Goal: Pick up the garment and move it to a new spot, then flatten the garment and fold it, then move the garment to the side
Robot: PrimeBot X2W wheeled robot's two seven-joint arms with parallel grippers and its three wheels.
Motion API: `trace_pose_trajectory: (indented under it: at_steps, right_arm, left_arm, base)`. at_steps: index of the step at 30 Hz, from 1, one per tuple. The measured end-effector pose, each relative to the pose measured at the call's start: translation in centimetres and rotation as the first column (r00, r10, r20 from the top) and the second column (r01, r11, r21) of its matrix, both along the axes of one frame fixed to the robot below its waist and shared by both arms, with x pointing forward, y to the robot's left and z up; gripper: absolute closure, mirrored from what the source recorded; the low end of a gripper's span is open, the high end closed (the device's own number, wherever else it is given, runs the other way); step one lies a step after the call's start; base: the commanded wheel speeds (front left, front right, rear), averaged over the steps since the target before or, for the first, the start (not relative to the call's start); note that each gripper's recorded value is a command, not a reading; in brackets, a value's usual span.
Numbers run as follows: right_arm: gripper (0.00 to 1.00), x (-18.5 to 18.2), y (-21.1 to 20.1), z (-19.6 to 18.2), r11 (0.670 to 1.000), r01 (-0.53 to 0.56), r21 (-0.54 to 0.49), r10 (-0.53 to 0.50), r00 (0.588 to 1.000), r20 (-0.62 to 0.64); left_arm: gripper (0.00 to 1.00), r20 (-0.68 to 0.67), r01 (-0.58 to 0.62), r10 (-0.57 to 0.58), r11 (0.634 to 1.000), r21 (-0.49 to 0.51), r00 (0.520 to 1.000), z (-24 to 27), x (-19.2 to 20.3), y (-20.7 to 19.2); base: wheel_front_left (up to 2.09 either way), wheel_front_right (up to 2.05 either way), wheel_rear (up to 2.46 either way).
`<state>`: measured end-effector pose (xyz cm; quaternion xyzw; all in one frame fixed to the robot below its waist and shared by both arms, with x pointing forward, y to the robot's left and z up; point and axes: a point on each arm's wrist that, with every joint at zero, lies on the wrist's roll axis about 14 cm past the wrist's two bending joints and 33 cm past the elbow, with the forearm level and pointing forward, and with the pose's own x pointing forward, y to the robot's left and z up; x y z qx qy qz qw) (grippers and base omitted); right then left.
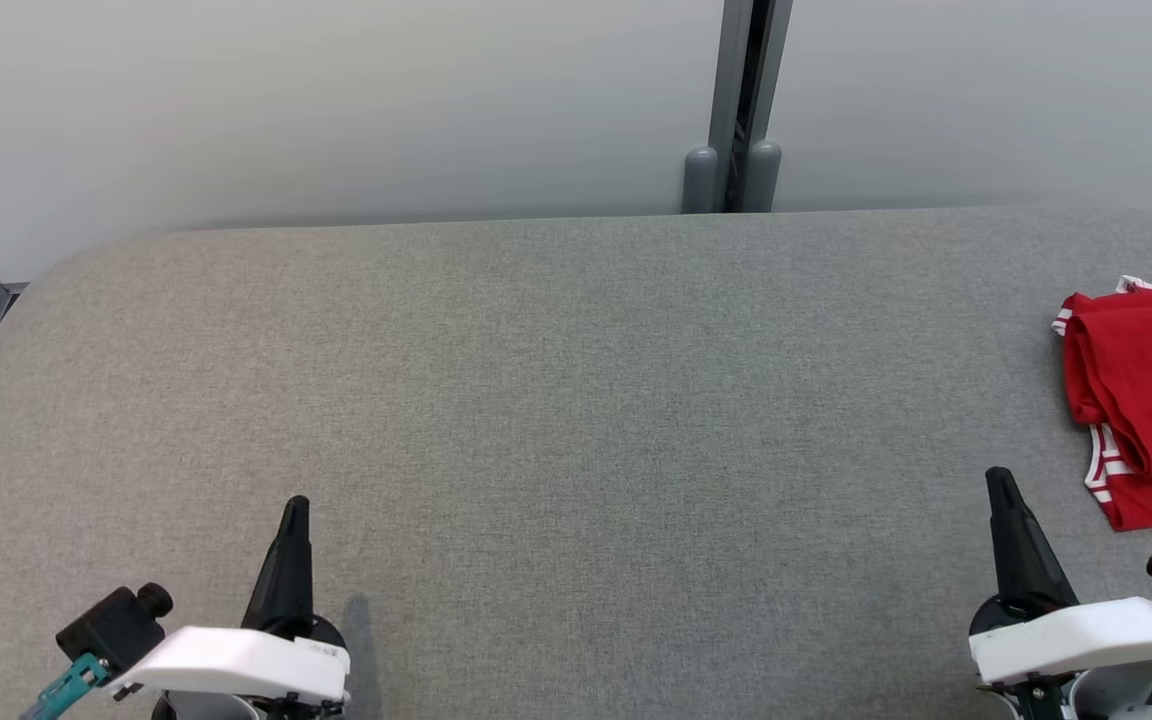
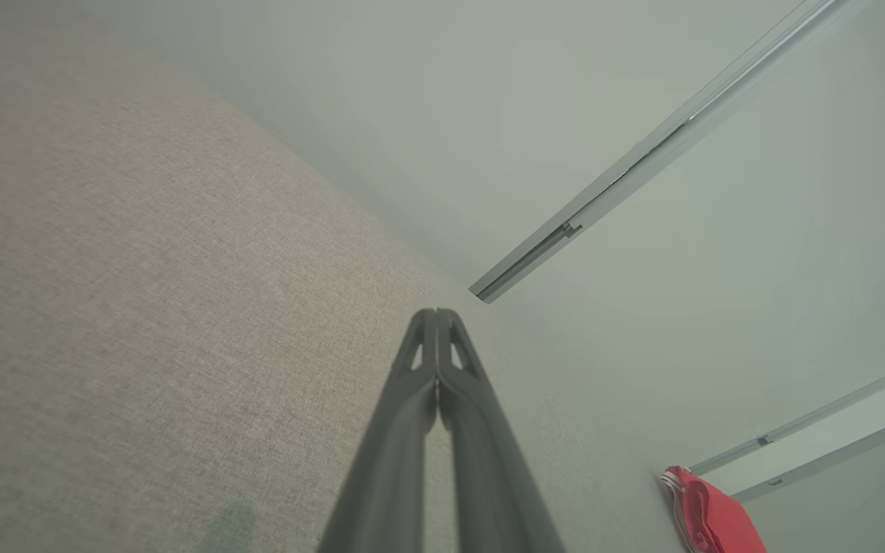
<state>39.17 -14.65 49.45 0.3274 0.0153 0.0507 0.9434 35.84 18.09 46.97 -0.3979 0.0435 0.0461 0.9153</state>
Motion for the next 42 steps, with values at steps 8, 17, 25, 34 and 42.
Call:
trace_pose_trajectory:
  at_steps: [8, 17, 25, 34, 42]
  right_arm:
    - [1.00, 0.0, -1.2, 0.0, 0.992, 0.037, 0.120, -0.035, 0.999, -0.022]
    - [1.00, -0.1, -2.0, -0.1, 0.971, 0.064, 0.230, -0.054, 0.997, -0.047]
    - [1.00, -0.2, -2.9, 0.0, 0.940, 0.091, 0.329, -0.074, 0.995, -0.064]
    - [1.00, -0.4, -3.7, 0.1, 0.902, 0.112, 0.416, -0.088, 0.993, -0.075]
    - [1.00, -0.5, -4.4, 0.1, 0.865, 0.127, 0.486, -0.099, 0.992, -0.084]
  left_arm:
    - [1.00, 0.002, 0.002, -0.002, 0.994, -0.105, 1.000, 0.3, 0.6, 0.0]
    - [1.00, 0.005, 0.007, -0.006, 0.981, -0.196, 1.000, 0.5, 1.2, 0.0]
    - [1.00, 0.008, 0.010, -0.008, 0.959, -0.284, 1.000, 0.7, 1.6, 0.0]
    - [1.00, 0.017, 0.018, -0.013, 0.934, -0.357, 1.000, 1.0, 2.1, -0.1]
    - [1.00, 0.024, 0.023, -0.015, 0.908, -0.418, 1.000, 1.3, 2.4, -0.1]
  base:
    - [0.00, 0.00, 0.00]
    - [0.00, 0.00, 0.00]
    - [0.00, 0.00, 0.00]
    - [0.00, 0.00, 0.00]
    - [0.00, 0.00, 0.00]
